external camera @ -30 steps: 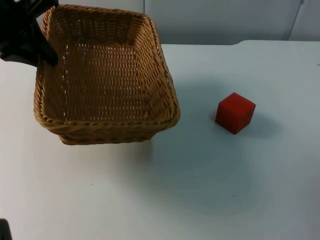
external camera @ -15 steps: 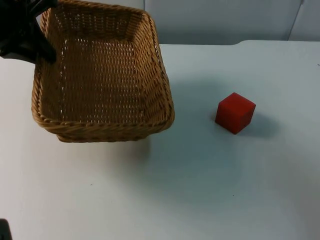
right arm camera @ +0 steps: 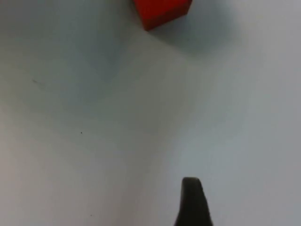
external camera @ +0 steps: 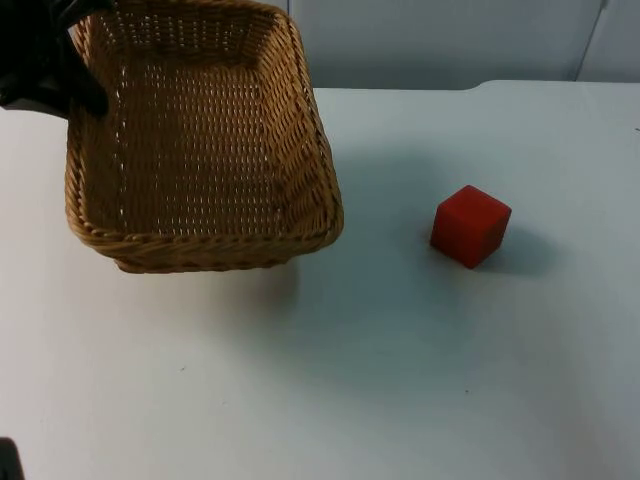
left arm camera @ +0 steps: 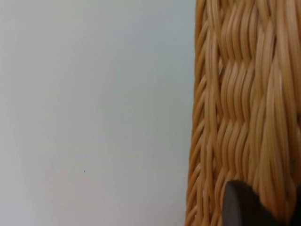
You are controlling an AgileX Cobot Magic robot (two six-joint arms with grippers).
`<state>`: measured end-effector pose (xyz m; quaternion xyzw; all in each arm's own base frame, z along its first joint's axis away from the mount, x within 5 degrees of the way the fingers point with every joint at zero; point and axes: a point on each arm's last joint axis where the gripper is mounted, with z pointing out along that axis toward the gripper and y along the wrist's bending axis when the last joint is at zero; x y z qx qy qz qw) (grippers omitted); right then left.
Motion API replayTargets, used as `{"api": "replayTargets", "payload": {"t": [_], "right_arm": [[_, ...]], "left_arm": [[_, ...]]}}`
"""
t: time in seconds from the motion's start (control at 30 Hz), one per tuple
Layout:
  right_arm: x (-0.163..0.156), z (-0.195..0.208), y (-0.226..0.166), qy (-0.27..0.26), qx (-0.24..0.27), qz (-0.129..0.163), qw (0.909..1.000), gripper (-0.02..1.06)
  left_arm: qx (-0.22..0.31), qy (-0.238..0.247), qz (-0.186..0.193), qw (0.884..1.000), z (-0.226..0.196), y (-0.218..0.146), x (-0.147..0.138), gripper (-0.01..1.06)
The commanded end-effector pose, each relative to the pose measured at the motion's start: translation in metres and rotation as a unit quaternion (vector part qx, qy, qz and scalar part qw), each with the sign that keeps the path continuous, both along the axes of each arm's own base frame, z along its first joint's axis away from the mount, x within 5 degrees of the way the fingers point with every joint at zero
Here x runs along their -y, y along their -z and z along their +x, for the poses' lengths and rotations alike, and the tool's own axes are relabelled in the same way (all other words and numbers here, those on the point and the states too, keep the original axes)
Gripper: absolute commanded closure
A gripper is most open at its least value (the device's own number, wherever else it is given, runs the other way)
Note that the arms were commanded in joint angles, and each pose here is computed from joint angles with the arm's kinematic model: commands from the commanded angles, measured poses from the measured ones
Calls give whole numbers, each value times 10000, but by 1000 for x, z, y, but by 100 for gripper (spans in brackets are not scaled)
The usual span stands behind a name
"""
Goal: Pick up the basket with the left hand and place the cube into the basket with the right hand.
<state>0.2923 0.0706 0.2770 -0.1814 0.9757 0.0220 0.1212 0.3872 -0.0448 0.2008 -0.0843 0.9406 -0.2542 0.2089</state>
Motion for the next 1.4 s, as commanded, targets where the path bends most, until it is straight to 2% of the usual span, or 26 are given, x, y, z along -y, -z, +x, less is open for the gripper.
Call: {"api": "replayTargets", "payload": {"t": [0.0, 0.1, 0.3, 0.47, 0.73, 0.9, 1.0, 1.23, 1.37], "right_arm": [[-5, 6, 3, 76, -151, 77, 9998, 48], [-11, 20, 9, 138, -241, 207, 9994, 48], [-16, 40, 16, 266, -467, 195, 9984, 47], [-22, 45, 16, 464, -681, 233, 9963, 40], [-34, 42, 15, 536, -797, 551, 9938, 40], [-36, 43, 16, 168, -707, 598, 9956, 40], [-37, 48, 20, -215, -612, 537, 9964, 34], [-39, 56, 48, -305, -1048, 375, 9933, 31], [-37, 64, 67, -348, -1182, 108, 9923, 31]], "left_arm": [[172, -124, -115, 9997, 2, -10, 0, 105], [184, -134, -109, 9997, 2, -10, 0, 105], [184, -134, -109, 9997, 2, -10, 0, 105], [193, -137, -97, 9997, 3, -10, 0, 105], [238, -176, -75, 9995, 3, -10, -1, 105], [252, -188, -68, 9995, 4, -10, -1, 105], [290, -221, -50, 9993, 5, -11, -1, 105], [400, -316, 3, 9987, 7, -11, -3, 105], [445, -355, 25, 9984, 8, -12, -4, 105]]}}
